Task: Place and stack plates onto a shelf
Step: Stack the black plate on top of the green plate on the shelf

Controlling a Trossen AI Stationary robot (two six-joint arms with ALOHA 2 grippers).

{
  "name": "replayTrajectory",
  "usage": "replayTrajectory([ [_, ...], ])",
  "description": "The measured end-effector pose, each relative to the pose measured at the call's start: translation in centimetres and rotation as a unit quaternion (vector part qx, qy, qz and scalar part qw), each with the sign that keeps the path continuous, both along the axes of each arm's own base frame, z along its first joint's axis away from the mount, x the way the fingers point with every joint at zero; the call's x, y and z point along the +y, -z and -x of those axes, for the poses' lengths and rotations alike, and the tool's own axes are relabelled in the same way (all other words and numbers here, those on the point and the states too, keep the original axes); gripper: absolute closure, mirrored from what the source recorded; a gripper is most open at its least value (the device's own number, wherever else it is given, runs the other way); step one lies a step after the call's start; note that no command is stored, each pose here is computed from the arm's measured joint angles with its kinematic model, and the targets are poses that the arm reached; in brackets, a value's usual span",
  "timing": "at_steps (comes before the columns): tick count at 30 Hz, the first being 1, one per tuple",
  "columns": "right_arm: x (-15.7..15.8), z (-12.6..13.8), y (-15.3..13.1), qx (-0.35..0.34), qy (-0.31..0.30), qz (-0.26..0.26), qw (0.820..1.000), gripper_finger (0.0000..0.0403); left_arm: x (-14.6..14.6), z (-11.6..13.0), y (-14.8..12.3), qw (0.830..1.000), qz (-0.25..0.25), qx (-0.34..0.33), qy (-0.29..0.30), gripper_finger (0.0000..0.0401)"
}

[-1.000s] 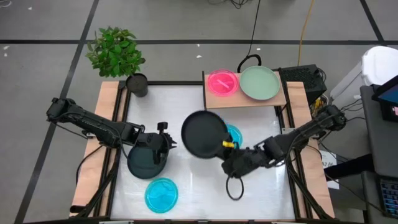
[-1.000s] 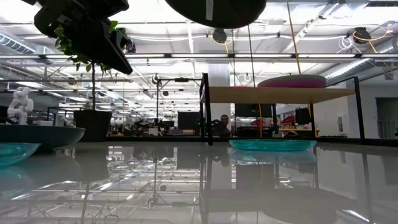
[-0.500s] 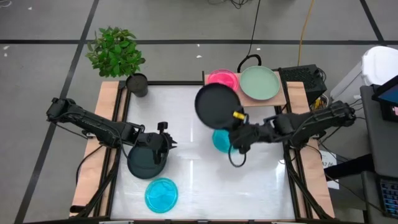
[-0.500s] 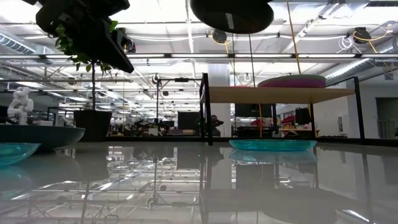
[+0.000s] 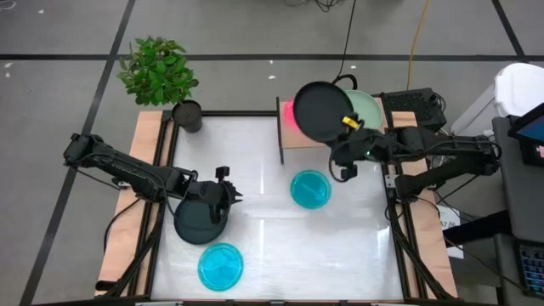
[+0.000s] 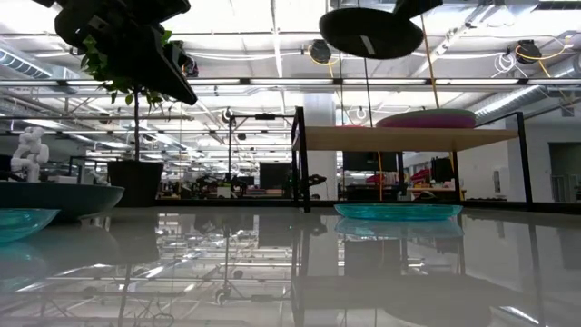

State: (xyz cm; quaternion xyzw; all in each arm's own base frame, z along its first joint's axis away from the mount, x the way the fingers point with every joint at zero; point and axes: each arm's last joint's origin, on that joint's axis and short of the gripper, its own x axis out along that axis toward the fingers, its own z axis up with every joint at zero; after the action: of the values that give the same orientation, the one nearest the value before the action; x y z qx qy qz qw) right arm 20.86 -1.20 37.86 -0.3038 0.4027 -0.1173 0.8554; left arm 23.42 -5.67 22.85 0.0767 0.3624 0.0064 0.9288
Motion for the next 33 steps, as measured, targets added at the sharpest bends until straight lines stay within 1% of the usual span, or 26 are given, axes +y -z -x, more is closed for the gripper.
replayTrajectory([
  [7, -2.0, 1.3, -0.4, -0.002, 0.034, -0.017, 0.999, 0.0403, 0.0, 0.0, 0.0, 1.0, 0.001, -0.003, -0.001, 0.0329],
  [13, -3.4, 2.0, -0.1, 0.019, 0.077, -0.023, 0.997, 0.0403, 0.0, 0.0, 0.0, 1.0, 0.002, -0.003, -0.001, 0.0329],
  [18, -4.4, 2.2, 0.0, 0.016, 0.079, -0.052, 0.995, 0.0403, 0.0, 0.0, 0.0, 1.0, 0.002, -0.003, -0.001, 0.0329],
  [21, -5.0, 2.4, 0.1, 0.015, 0.093, -0.054, 0.994, 0.0402, 0.0, 0.0, 0.0, 1.0, 0.002, -0.003, -0.001, 0.0329],
  [27, -6.2, 2.7, 1.8, 0.037, 0.121, -0.072, 0.989, 0.0401, 0.0, 0.0, 0.0, 1.0, 0.002, -0.003, -0.001, 0.0329],
  [33, -7.4, 3.0, 4.1, 0.063, 0.155, -0.078, 0.983, 0.04, 0.0, -0.1, 0.1, 1.0, 0.002, -0.001, -0.002, 0.0329],
])
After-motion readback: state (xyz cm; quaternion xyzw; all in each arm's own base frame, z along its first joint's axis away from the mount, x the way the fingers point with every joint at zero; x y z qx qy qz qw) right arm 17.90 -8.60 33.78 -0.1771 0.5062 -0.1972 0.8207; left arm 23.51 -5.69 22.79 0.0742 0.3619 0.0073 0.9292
